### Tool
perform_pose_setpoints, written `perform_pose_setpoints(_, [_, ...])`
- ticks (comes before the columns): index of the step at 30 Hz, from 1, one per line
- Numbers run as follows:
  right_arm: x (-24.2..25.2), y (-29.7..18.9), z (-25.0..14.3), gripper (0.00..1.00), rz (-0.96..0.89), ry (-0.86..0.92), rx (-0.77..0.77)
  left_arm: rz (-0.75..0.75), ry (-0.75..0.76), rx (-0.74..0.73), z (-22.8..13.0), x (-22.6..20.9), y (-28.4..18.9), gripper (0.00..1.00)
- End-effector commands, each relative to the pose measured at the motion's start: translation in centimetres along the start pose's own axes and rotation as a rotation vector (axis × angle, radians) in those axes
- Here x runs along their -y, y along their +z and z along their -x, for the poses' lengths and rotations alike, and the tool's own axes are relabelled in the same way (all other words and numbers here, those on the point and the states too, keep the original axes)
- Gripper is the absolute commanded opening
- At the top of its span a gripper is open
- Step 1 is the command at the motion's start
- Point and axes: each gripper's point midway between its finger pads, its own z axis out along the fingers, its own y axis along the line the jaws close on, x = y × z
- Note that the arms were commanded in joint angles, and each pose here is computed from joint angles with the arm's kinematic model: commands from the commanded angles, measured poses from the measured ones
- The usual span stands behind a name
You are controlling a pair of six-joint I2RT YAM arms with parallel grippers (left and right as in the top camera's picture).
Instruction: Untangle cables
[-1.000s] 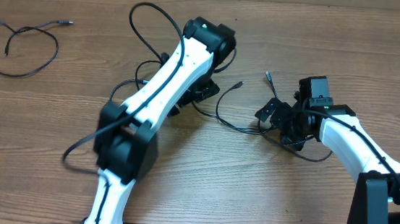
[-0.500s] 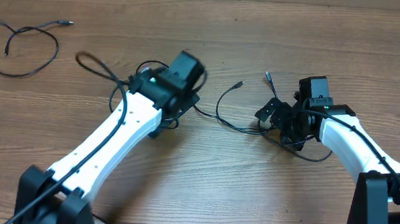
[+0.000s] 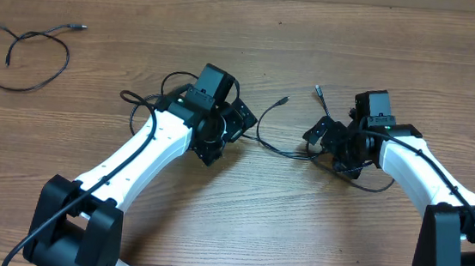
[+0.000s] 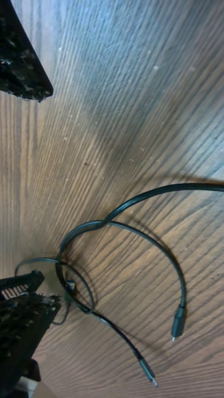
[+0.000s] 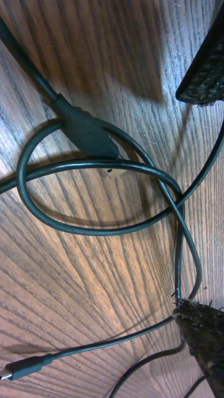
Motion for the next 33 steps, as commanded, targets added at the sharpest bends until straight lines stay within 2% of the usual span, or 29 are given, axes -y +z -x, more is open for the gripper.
perform_pose_setpoints(1, [0.2, 0.0, 0.0, 1.00, -0.005, 0.000, 0.003, -0.010, -0.034, -0.017, -0.5, 0.3, 0.0, 1.00])
perform_pose_setpoints(9, [0.2, 0.0, 0.0, 1.00, -0.005, 0.000, 0.003, 0.008, -0.086, 0.002, -0.2, 0.0, 0.7, 1.00])
perform_pose_setpoints(12, [0.2, 0.0, 0.0, 1.00, -0.005, 0.000, 0.003, 0.049, -0.155, -0.003, -0.4, -0.6, 2.1, 1.00])
perform_pose_setpoints(15, [0.2, 0.0, 0.0, 1.00, -0.005, 0.000, 0.003, 0.075, -0.155, -0.014, -0.7, -1.1, 3.5, 0.98])
perform_pose_setpoints(18, [0.2, 0.0, 0.0, 1.00, -0.005, 0.000, 0.003, 0.087, -0.152, -0.019, -0.7, -1.2, 4.7, 0.84])
perform_pose_setpoints(24, [0.2, 0.0, 0.0, 1.00, -0.005, 0.000, 0.003, 0.056, -0.143, -0.009, 0.1, -0.5, 6.5, 0.80])
perform_pose_setpoints(29, [0.2, 0.0, 0.0, 1.00, -0.005, 0.000, 0.003, 0.041, -0.137, 0.020, 1.0, -0.2, 7.6, 0.59])
perform_pose_setpoints(33, [0.2, 0.0, 0.0, 1.00, -0.005, 0.000, 0.003, 0.020, -0.129, 0.064, 1.8, 0.3, 7.7, 0.48])
